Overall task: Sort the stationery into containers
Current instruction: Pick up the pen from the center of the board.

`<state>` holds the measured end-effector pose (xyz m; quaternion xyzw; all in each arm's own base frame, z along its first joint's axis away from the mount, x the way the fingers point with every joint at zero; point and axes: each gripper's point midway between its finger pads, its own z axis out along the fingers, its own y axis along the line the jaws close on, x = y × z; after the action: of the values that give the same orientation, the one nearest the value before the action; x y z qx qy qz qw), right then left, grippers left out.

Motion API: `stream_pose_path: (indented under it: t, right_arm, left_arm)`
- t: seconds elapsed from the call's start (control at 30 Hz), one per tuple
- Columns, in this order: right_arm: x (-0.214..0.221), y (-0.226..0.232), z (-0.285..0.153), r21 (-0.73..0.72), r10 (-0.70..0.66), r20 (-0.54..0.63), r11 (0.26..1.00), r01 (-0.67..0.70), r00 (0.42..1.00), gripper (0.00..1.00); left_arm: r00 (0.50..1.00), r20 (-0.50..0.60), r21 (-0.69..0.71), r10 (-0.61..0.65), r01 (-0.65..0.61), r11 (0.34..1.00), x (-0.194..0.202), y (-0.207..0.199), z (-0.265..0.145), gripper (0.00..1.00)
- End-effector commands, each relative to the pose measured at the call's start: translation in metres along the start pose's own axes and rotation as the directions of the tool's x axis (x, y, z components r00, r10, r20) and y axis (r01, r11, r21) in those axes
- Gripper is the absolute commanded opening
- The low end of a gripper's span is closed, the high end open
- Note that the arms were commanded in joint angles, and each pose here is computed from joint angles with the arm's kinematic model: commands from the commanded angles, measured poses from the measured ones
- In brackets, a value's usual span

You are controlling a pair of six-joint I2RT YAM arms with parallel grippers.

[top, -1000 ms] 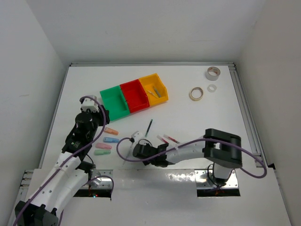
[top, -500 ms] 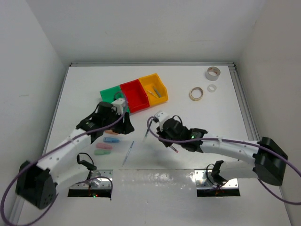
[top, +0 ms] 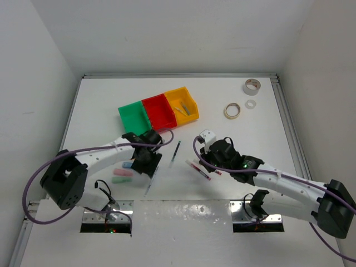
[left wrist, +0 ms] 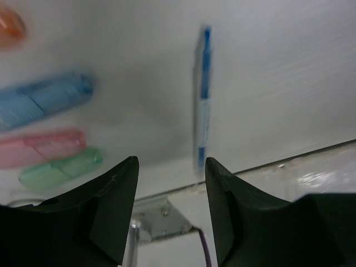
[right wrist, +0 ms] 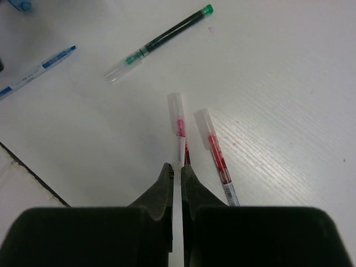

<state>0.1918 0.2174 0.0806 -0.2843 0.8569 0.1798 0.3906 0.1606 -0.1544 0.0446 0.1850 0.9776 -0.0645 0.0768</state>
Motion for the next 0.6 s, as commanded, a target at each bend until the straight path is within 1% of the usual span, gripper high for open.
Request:
stream_pose_path:
  t: [0.0,0.07,0.1,0.17,0.33,0.4,0.47,0.5,0.57]
  right_arm:
    - [-0.025,0.004,-0.003,-0.019,0.006,0.102,1.0,-0.004,0.995,0.0]
    - [-0.026,0.005,-0.002,-0.023,0.009,0.106,1.0,-0.006,0.994,0.0]
    - [-0.026,0.005,-0.002,-0.024,0.008,0.104,1.0,-0.006,0.995,0.0]
    - [-0.023,0.006,-0.001,-0.027,0.009,0.093,1.0,-0.007,0.996,0.0]
    - [-0.018,0.006,0.001,-0.026,0.017,0.084,1.0,-0.015,0.996,0.0]
    - [-0.017,0.006,0.001,-0.026,0.015,0.081,1.0,-0.013,0.997,0.0]
    - [-0.017,0.004,0.001,-0.019,0.021,0.082,1.0,-0.019,0.996,0.0]
    - [-0.016,0.004,0.001,-0.018,0.02,0.077,1.0,-0.019,0.997,0.0]
    - [-0.016,0.003,0.001,-0.014,0.019,0.078,1.0,-0.018,0.997,0.0]
  left_arm:
    - [0.992,-0.114,-0.154,-0.058,0.04,0.987,0.035,0.013,0.008,0.49]
    - [0.993,-0.108,-0.144,-0.05,0.034,0.989,0.031,0.006,0.013,0.48]
    - [0.99,-0.133,-0.128,-0.053,0.035,0.991,0.035,0.001,0.019,0.48]
    - [0.989,-0.136,-0.112,-0.054,0.039,0.993,0.037,-0.005,0.028,0.48]
    - [0.995,-0.096,-0.069,-0.027,0.021,0.997,0.03,-0.022,0.035,0.48]
    - [0.994,-0.105,-0.075,-0.038,0.031,0.997,0.035,-0.021,0.04,0.48]
    - [0.995,-0.09,-0.068,-0.047,0.041,0.997,0.034,-0.022,0.047,0.45]
    - [0.994,-0.101,-0.075,-0.052,0.045,0.996,0.039,-0.02,0.052,0.41]
    - [0.993,-0.1,-0.08,-0.066,0.058,0.995,0.04,-0.019,0.056,0.37]
